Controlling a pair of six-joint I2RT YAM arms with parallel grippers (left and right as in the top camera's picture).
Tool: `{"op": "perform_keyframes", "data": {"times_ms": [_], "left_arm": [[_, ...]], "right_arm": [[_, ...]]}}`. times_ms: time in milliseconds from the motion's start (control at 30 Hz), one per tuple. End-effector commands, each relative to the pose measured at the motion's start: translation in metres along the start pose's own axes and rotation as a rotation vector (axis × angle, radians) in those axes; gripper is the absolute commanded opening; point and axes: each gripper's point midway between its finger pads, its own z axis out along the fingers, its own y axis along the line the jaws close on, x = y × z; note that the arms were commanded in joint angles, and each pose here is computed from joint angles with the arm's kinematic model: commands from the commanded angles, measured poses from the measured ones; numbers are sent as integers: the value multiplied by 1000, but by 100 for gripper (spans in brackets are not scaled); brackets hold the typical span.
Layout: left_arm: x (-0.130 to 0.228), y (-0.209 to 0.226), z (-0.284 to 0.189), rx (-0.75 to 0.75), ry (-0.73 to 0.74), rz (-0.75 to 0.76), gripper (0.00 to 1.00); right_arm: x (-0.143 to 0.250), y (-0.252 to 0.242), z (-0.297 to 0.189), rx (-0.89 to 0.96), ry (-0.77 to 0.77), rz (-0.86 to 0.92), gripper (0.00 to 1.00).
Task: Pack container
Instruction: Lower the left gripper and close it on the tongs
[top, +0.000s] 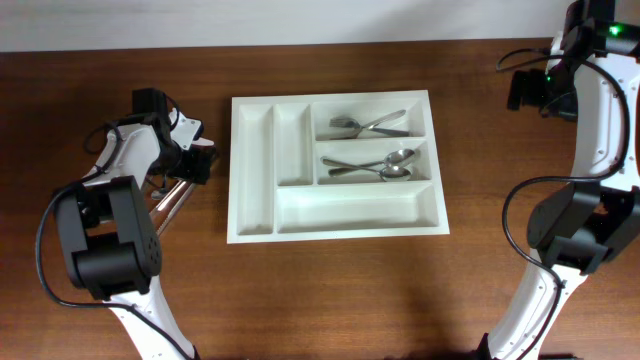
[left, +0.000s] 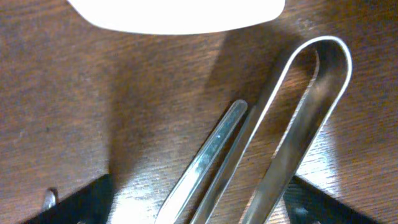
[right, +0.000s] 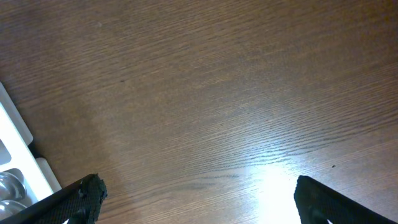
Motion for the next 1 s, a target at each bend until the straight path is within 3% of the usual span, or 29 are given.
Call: {"op": "perform_keyframes", "data": {"times_ms": [0, 133, 367, 467, 967], "left_arm": [[4, -10, 18, 60, 17, 8, 71], [4, -9, 18, 59, 17, 8, 31], [4, -9, 18, 59, 19, -63, 16], [4, -9, 18, 58, 20, -93, 2], [6, -10, 18, 61, 30, -111, 2]], "right_arm": [[-3, 1, -15, -4, -34, -8, 99], [-3, 1, -15, -4, -34, -8, 99], [-3, 1, -15, -4, -34, -8, 99], [-3, 1, -15, -4, -34, -8, 99], [-3, 1, -15, -4, -34, -8, 99]]}}
